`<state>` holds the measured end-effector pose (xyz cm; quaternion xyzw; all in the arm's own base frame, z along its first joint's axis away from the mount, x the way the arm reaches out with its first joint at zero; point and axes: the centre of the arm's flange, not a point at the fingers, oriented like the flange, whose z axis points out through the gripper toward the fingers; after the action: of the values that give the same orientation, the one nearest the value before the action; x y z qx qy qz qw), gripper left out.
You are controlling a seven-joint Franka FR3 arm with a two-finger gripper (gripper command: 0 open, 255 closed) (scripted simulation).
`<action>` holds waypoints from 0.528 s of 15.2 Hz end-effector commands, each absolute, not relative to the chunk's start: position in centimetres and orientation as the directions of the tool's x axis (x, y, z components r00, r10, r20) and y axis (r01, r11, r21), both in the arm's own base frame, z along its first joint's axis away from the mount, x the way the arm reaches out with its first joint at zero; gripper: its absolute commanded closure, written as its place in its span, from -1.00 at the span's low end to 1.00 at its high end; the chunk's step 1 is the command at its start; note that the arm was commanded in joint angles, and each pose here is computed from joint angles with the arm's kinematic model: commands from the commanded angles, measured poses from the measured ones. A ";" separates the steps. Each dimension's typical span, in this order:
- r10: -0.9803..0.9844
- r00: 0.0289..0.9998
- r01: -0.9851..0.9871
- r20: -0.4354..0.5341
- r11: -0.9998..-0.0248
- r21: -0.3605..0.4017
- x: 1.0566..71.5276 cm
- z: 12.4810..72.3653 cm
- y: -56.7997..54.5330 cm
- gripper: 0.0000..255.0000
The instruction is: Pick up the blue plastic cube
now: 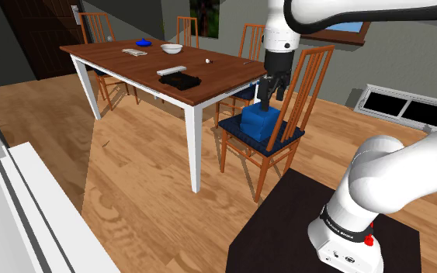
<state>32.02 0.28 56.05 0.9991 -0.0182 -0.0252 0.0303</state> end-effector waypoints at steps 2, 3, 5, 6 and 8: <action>-0.041 0.998 -0.038 -0.049 -0.998 0.060 32.7 55.5 -0.7 -1.00; -0.043 0.998 -0.041 -0.048 -0.998 0.058 33.4 54.9 -1.7 -1.00; -0.049 0.998 -0.046 -0.047 -0.997 0.054 34.7 53.7 -3.7 -1.00; -0.051 0.998 -0.049 -0.047 -0.997 0.052 35.3 53.1 -4.7 -1.00; -0.057 0.997 -0.055 -0.046 -0.997 0.048 36.6 51.9 -6.8 -1.00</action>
<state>35.87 -5.74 52.66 0.9991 -0.0268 -0.0246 0.0240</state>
